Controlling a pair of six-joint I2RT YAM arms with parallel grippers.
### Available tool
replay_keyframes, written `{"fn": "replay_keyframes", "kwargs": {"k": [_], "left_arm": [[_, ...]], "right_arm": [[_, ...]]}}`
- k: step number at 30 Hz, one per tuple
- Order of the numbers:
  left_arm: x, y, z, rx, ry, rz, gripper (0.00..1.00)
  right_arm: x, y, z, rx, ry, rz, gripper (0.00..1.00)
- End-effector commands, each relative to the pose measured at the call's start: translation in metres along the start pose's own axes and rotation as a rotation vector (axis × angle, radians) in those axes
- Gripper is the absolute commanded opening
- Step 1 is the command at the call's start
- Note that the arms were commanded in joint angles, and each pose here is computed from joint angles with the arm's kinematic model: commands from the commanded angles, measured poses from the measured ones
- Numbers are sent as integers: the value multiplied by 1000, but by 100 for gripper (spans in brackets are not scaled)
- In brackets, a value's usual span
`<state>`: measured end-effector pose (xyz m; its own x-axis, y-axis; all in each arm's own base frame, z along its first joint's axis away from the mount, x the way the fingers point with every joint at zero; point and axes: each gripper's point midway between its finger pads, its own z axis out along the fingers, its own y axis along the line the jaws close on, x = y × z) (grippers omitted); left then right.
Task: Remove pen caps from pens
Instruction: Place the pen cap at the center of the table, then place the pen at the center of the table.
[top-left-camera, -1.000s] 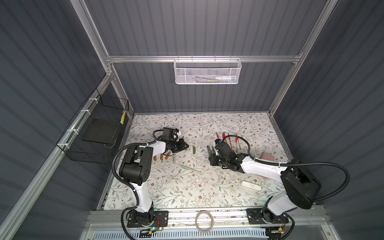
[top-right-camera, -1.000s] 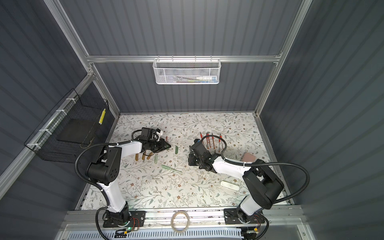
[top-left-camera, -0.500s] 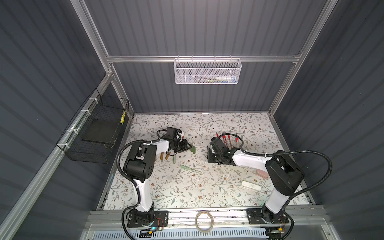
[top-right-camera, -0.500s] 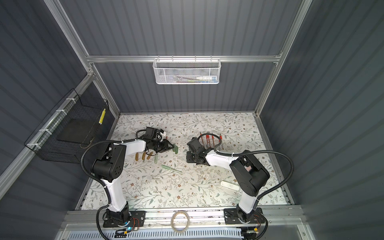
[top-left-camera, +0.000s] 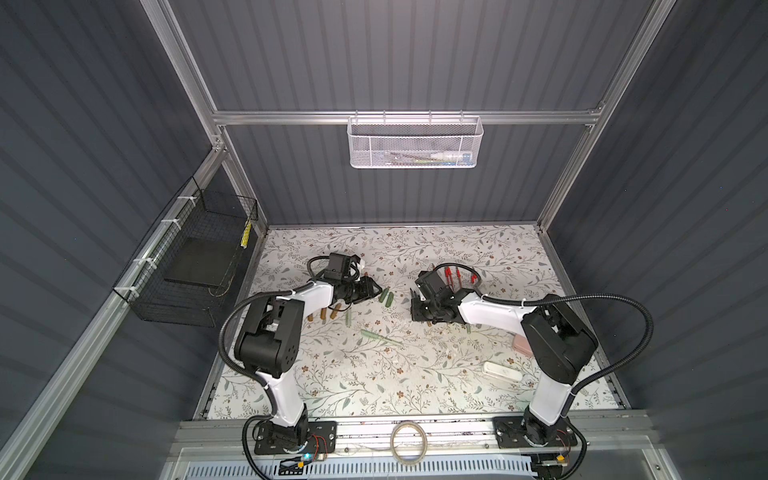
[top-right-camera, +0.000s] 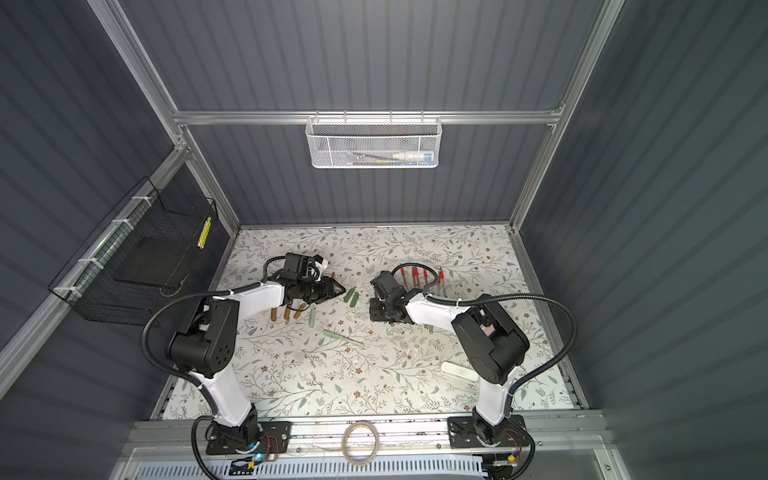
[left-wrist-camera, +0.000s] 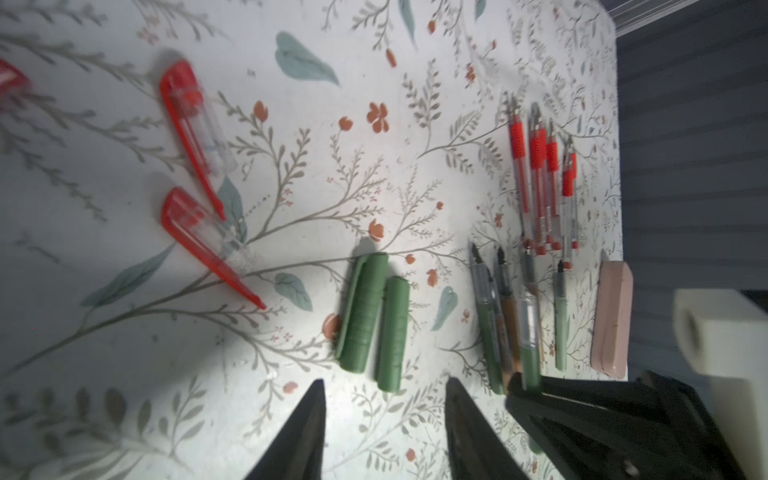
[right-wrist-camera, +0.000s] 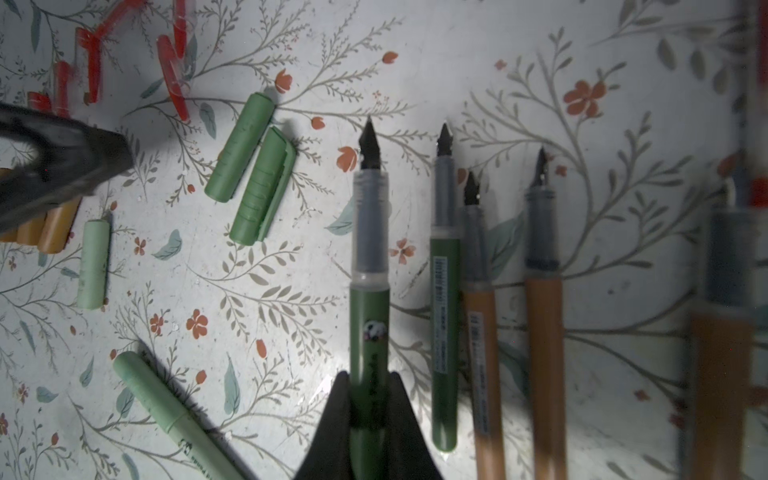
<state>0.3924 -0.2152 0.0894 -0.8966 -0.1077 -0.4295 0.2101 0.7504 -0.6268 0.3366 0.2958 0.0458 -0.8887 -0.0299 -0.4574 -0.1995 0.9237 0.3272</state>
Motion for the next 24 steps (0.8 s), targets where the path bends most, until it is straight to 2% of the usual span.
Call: {"fn": "replay_keyframes", "kwargs": {"k": [1, 4, 7, 15, 24], "left_arm": [[-15, -16, -26, -5, -103, 126, 56], [-23, -29, -48, -11, -165, 224, 65], [-31, -35, -62, -4, -200, 264, 71], [-72, -9, -118, -17, -356, 170, 77], [-83, -9, -145, -17, -406, 199, 88]], "right_arm": [[-2, 1, 5, 14, 29, -13, 3], [-4, -3, 8, 40, 28, -15, 3], [-2, -6, 13, 64, 45, -15, 6], [1, -10, 24, 122, 89, -32, 12], [6, -11, 31, 172, 119, -74, 22]]}}
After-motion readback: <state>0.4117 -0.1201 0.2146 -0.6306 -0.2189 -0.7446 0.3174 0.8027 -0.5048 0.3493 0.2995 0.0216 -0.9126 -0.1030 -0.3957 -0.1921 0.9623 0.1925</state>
